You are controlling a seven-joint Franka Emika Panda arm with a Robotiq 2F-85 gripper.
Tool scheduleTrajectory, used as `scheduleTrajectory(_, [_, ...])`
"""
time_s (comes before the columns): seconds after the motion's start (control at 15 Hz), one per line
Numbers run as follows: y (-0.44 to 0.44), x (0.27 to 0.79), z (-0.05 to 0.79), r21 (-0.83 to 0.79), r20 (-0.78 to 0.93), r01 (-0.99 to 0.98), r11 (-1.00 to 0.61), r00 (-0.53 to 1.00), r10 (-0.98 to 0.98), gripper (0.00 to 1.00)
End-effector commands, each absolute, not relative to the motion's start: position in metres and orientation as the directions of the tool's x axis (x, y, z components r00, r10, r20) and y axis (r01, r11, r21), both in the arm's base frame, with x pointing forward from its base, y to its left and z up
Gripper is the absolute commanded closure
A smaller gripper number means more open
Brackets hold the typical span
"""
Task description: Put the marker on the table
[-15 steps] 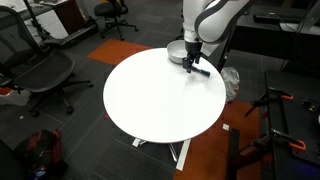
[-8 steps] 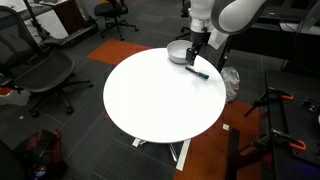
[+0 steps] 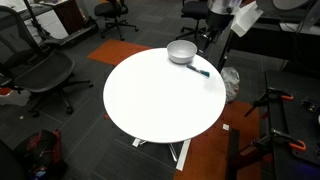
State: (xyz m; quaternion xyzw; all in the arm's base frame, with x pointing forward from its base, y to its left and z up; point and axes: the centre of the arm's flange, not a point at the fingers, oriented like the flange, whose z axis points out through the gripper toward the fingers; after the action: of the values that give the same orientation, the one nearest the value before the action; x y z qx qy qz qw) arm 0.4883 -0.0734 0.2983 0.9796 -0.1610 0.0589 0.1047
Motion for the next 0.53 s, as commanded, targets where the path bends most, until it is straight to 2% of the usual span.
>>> scheduleTrajectory(0.0, [-0.056,0.453,0.322,0.178,0.173,-0.343,-0.922,0.934,-0.314,0.0])
scheduleTrajectory(0.07, [-0.052,0.449,0.323,0.17,0.177,-0.34,-0.925,0.934,-0.311,0.0])
scheduleTrajectory(0.13, [-0.06,0.472,0.312,0.171,0.169,-0.326,-0.93,0.939,-0.299,0.0])
scheduleTrajectory(0.47, [-0.055,0.461,0.316,0.165,0.174,-0.325,-0.931,0.939,-0.297,0.0])
